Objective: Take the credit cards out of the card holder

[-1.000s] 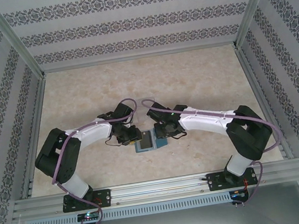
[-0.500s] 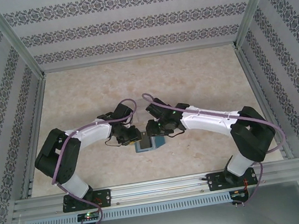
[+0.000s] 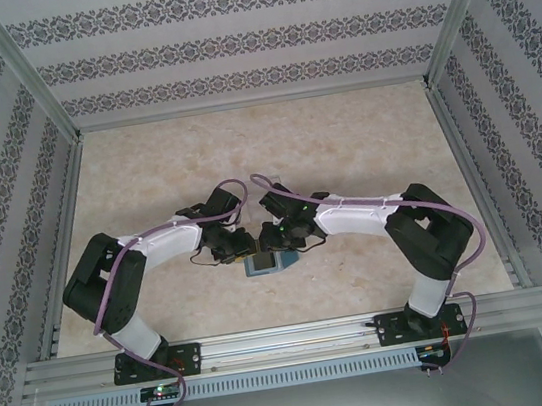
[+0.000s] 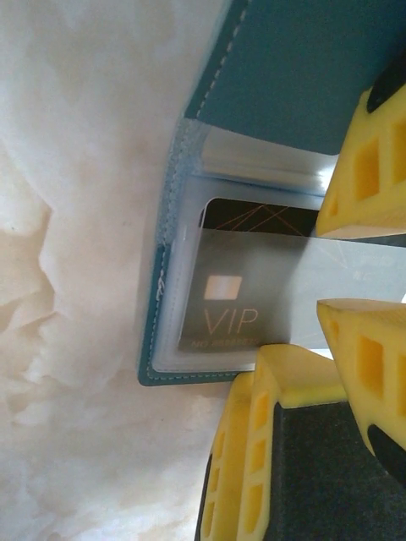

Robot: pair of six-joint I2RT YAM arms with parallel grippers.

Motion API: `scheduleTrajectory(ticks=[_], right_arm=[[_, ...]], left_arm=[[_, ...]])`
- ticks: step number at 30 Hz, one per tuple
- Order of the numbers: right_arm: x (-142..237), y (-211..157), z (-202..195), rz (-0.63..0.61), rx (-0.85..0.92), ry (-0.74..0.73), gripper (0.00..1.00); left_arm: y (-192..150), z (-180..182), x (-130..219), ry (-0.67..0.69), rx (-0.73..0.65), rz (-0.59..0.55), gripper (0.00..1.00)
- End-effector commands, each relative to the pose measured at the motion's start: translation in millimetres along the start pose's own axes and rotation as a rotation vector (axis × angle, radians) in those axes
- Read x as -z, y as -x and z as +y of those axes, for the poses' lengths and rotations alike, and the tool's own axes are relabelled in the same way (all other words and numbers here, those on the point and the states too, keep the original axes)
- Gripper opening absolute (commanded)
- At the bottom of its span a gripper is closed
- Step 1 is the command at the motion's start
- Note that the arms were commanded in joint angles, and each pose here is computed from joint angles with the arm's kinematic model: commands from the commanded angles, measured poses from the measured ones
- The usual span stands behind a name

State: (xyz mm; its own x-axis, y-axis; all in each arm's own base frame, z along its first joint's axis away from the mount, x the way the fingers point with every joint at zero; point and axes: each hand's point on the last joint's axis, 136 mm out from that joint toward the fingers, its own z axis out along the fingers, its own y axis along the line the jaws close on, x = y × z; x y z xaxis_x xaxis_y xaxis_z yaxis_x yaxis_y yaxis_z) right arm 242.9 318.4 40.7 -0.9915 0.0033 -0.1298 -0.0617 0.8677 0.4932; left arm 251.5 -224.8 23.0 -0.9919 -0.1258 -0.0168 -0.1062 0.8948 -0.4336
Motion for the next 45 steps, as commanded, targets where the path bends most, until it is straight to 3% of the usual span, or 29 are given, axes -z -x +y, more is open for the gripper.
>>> scheduleTrajectory(ticks=[1,17,29,45], right_arm=[[-9,-2,-7,0.018,-0.025,0.001,0.25],[-2,-5,-41,0.011,-0.022,-0.169,0.28],[14,4,-15,-0.029,-0.003,-0.07,0.32],[2,0,-35,0.013,-0.046,-0.053,0.31]], left_arm=[[-14,11,-12,0.029,-0.007,0.041,0.29],[-13,10,-10,0.027,-0.012,0.036,0.28],[-9,1,-1,0.01,-0.02,0.02,0.28],[-3,-29,15,-0.049,-0.057,0.002,0.27]])
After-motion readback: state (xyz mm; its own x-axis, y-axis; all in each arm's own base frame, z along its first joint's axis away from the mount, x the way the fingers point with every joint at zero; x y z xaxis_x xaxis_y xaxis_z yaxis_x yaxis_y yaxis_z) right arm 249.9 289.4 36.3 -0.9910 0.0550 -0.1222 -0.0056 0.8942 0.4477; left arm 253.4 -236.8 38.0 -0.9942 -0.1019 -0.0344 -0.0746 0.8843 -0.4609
